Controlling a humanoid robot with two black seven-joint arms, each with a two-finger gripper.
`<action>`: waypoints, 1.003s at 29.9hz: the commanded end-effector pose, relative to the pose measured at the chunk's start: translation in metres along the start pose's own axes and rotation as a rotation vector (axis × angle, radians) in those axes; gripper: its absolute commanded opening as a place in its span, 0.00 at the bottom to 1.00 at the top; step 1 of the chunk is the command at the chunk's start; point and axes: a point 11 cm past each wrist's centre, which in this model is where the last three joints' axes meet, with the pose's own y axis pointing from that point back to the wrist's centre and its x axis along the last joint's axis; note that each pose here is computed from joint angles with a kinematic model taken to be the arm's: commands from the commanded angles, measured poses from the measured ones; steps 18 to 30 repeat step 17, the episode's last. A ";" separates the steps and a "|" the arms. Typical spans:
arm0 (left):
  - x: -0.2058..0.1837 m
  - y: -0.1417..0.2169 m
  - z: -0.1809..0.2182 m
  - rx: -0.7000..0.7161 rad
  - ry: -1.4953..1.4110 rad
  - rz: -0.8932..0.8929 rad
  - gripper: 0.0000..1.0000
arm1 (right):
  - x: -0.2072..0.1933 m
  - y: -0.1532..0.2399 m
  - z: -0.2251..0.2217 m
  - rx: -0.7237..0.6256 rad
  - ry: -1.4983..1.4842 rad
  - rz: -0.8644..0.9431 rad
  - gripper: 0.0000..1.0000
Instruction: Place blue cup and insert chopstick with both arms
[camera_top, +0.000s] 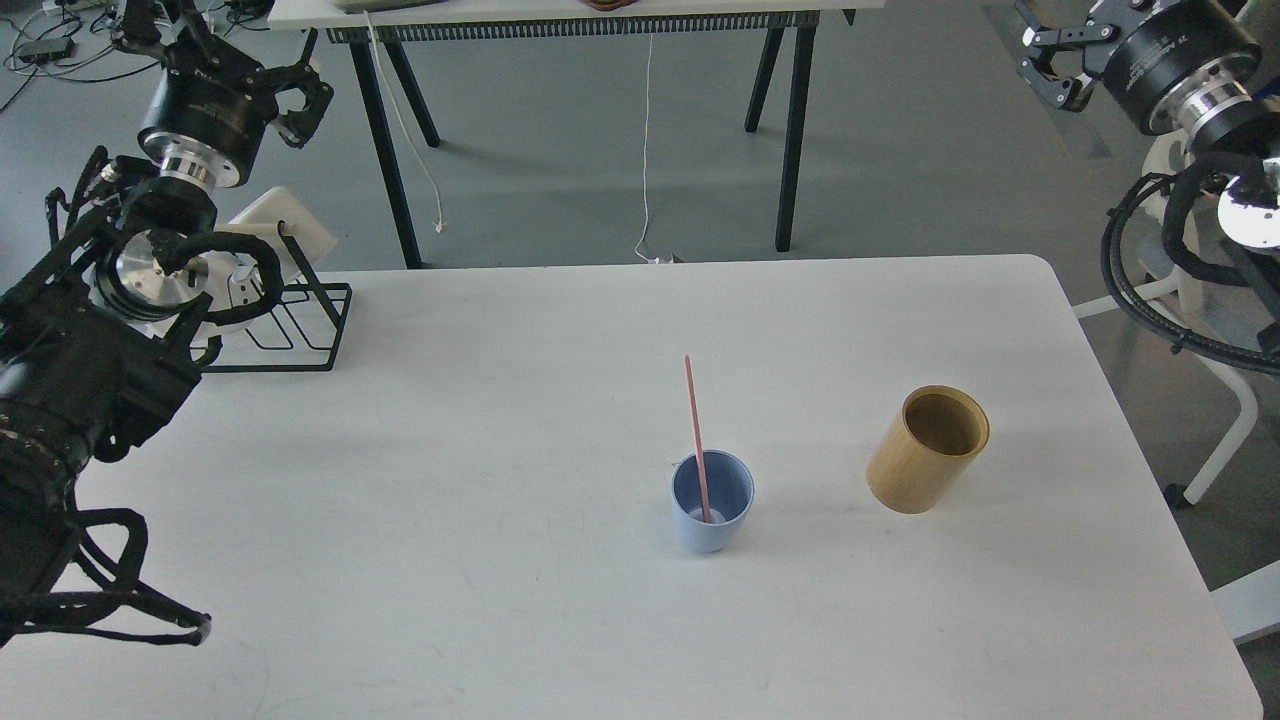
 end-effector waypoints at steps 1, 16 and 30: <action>0.008 0.005 -0.001 0.004 -0.001 0.020 1.00 | 0.015 0.002 0.006 0.043 -0.100 0.019 1.00; 0.010 0.005 -0.001 -0.017 0.047 0.037 1.00 | 0.009 0.000 0.046 0.057 -0.237 -0.007 1.00; 0.011 0.005 -0.001 -0.018 0.047 0.041 1.00 | 0.009 0.000 0.047 0.055 -0.234 -0.007 1.00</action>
